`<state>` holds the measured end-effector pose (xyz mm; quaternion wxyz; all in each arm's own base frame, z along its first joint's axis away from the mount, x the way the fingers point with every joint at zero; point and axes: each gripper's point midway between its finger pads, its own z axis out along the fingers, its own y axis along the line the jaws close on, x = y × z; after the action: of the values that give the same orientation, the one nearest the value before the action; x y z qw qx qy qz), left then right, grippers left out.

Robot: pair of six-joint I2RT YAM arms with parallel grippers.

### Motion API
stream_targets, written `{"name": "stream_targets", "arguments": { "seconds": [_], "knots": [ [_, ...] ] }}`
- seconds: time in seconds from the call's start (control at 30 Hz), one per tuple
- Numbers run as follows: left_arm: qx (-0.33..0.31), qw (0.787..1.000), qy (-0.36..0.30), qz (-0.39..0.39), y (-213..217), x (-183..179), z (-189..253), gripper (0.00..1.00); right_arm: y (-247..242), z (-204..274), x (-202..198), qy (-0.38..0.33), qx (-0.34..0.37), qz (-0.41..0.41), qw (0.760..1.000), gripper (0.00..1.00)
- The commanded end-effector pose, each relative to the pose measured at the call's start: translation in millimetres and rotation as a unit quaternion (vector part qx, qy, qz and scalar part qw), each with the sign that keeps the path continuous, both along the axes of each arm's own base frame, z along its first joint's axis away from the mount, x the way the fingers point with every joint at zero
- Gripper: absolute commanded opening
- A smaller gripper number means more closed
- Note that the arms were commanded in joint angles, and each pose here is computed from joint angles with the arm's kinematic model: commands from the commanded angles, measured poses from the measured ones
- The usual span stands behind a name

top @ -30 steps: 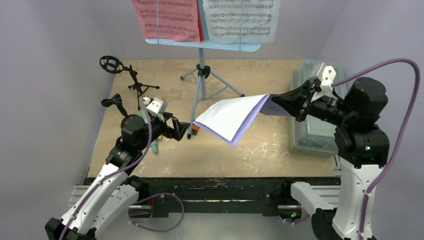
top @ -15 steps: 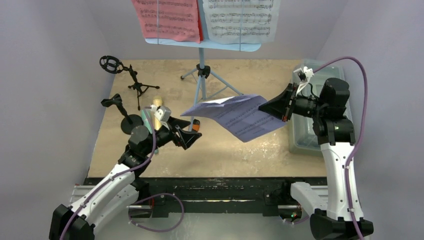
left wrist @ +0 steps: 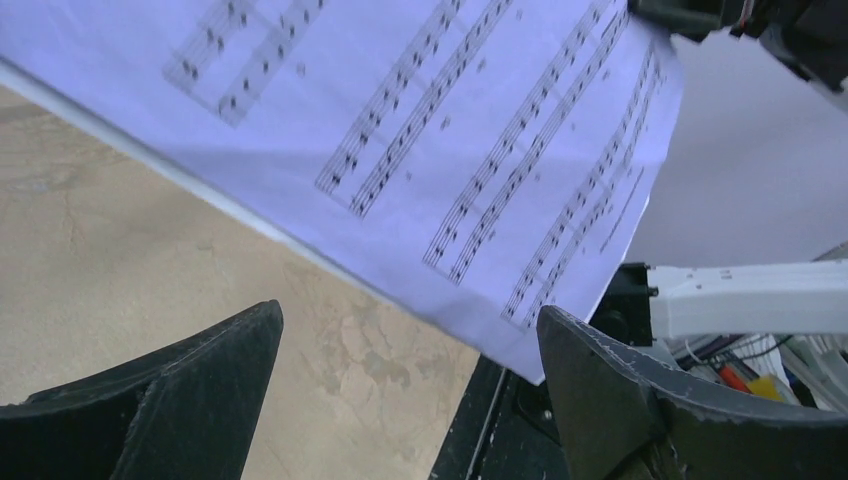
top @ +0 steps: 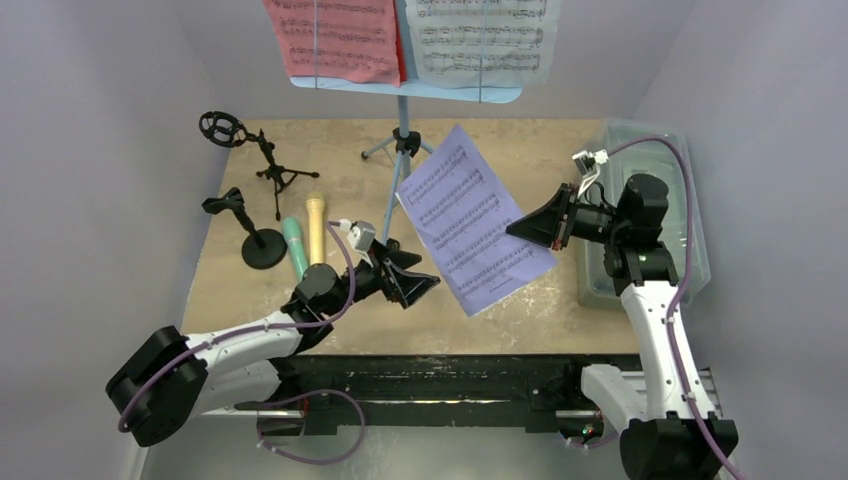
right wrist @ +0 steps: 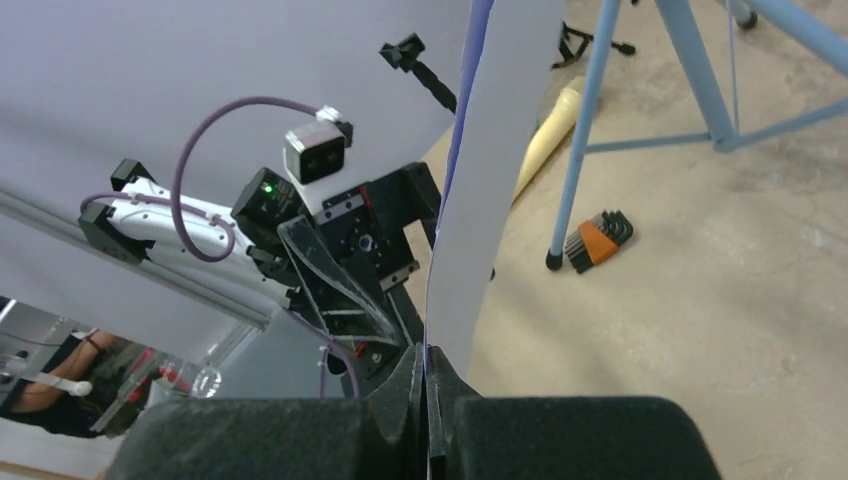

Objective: Pack up the instrument practice props
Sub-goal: Place the sheet music at the center of the board.

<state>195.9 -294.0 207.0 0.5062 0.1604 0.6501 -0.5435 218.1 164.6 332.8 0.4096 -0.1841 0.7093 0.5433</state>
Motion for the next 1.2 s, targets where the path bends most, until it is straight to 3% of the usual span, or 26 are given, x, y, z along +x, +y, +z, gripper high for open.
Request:
{"name": "stream_targets", "arguments": {
  "seconds": [0.0,0.27,0.63,0.93,1.17],
  "knots": [
    [-0.044,0.997,0.022,0.052,0,22,17,0.99,-1,-20,12,0.027,0.008,-0.015,0.999,0.00],
    [-0.006,0.989,0.123,0.083,-6,35,-26,0.99,-16,-80,45,0.092,-0.038,-0.101,0.990,0.00],
    [0.048,0.979,0.175,0.094,-1,31,-64,0.99,-69,-163,76,0.119,-0.243,-0.185,0.945,0.00],
    [0.059,0.978,0.188,0.064,-12,25,-75,0.99,-86,-150,99,0.063,-0.279,-0.225,0.932,0.05],
    [0.089,0.984,0.123,0.088,4,30,-39,0.99,-109,-102,145,-0.030,-0.283,-0.310,0.907,0.01]
  ]
}}
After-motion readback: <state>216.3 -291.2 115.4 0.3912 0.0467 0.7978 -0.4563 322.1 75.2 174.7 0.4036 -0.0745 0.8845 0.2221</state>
